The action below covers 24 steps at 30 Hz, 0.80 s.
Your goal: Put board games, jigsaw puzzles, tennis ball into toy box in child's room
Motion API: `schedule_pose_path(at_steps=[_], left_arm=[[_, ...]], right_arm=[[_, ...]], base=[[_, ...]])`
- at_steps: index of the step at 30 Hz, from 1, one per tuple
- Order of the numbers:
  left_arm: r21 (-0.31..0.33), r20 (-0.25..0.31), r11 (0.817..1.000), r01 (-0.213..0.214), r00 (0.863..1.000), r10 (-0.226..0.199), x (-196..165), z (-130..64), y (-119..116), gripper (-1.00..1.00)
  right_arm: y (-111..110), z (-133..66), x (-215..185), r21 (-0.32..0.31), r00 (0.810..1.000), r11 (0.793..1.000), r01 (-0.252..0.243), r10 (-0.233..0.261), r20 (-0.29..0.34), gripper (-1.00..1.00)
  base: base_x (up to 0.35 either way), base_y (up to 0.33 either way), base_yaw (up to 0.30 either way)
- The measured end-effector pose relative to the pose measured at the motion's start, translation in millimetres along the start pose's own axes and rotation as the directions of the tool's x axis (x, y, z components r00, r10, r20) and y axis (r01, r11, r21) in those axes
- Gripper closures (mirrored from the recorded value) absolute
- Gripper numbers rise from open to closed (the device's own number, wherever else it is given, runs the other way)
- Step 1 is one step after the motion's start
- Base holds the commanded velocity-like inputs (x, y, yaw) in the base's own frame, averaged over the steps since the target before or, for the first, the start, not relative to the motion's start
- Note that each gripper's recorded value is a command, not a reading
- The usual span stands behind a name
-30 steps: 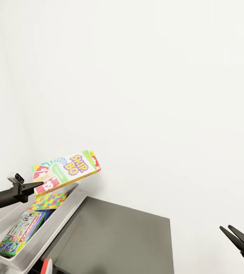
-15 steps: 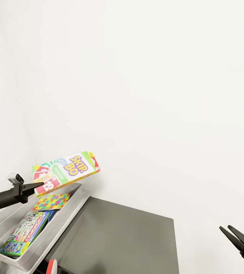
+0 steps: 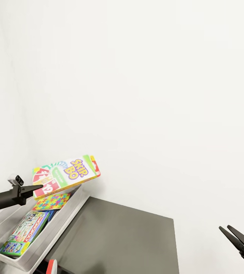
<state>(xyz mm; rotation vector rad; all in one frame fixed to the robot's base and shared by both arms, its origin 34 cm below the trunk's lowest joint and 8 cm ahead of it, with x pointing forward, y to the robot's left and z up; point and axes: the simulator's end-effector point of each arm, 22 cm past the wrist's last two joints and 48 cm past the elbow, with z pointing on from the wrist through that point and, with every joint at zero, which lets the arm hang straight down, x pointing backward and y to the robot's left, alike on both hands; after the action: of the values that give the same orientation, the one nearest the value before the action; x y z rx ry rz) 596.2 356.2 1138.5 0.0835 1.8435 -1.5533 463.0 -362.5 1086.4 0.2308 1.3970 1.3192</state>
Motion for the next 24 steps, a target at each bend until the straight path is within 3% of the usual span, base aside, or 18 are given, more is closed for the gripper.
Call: schedule_pose_path(at_steps=[17,24], left_arm=[[-0.015,0.003,1.0,-0.005,1.0,0.005,0.1,1.5,4.4,1.0],[-0.054,0.064,0.998,-0.017,0.998,0.021,-14.6,-9.1,10.0,1.0]], right_arm=[[-0.3,-0.2,0.1,0.001,1.0,1.0,0.0,0.0,0.0,-1.0],[-0.3,-0.1,0.2,0.001,1.0,1.0,0.001,-0.001,0.002,-1.0]], base=[[0.0,0.0,0.0],[0.0,0.0,0.0]])
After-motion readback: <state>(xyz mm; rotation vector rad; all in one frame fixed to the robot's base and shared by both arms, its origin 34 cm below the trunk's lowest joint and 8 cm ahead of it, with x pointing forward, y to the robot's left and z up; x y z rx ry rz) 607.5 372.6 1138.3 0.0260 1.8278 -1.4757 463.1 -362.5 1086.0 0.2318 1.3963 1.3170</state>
